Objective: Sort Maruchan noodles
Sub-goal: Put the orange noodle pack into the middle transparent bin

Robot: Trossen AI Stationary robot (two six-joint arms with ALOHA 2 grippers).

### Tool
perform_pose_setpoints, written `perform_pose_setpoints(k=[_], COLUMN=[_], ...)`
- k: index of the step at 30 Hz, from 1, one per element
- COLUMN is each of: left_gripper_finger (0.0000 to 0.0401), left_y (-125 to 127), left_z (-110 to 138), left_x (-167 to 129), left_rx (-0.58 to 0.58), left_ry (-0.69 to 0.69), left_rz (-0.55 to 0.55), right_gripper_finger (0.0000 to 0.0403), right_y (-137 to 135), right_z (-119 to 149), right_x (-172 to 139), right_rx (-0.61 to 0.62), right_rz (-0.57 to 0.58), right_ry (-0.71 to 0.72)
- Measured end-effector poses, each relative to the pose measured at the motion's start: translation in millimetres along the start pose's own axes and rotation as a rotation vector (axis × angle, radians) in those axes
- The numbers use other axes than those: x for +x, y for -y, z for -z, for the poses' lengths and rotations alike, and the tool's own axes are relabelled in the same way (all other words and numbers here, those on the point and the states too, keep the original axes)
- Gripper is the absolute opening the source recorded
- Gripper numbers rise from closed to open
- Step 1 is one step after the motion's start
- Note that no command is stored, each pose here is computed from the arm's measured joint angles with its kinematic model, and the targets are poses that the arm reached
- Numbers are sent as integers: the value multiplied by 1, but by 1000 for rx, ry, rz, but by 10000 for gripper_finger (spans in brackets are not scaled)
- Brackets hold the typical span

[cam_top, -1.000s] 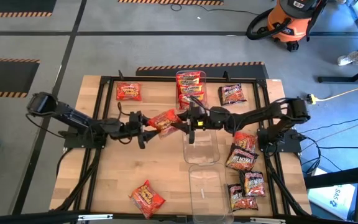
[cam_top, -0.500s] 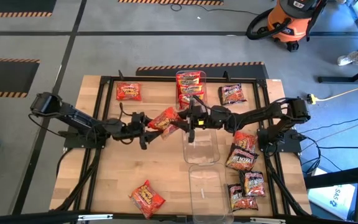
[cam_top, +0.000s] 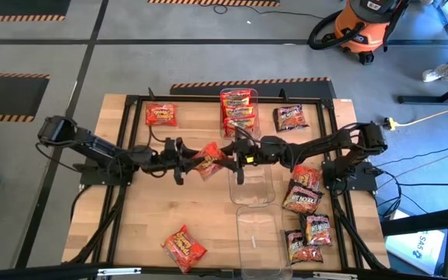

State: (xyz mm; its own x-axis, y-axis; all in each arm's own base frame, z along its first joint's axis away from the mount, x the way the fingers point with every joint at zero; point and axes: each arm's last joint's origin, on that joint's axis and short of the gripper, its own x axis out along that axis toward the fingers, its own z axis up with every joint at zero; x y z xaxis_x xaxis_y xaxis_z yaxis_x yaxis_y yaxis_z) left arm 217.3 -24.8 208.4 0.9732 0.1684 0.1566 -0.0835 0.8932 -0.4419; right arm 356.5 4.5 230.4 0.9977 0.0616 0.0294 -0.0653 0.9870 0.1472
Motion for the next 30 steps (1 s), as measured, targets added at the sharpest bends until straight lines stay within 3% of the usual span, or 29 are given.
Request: perform_pose_setpoints(k=[7, 10, 21, 24, 30], left_gripper_finger=[43, 24, 18, 18, 18], left_y=[-6, -7, -7, -8, -8], left_z=[-1, -1, 2, 7, 16], left_x=[2, 2, 1, 1, 4], left_rx=[12, 36, 150, 249, 378], left_ry=[-28, -38, -89, -135, -252], left_rz=[48, 65, 101, 123, 110], right_gripper_finger=[132, 150, 308, 325, 319], right_y=[0, 0, -6, -7, -9], right_z=[0, 0, -22, -33, -55], right_x=[0, 0, -27, -34, -17], right_rx=[-1, 4, 53, 56, 48], right_rz=[0, -8, -19, 5, 28], right_ry=[3, -3, -208, -262, -360])
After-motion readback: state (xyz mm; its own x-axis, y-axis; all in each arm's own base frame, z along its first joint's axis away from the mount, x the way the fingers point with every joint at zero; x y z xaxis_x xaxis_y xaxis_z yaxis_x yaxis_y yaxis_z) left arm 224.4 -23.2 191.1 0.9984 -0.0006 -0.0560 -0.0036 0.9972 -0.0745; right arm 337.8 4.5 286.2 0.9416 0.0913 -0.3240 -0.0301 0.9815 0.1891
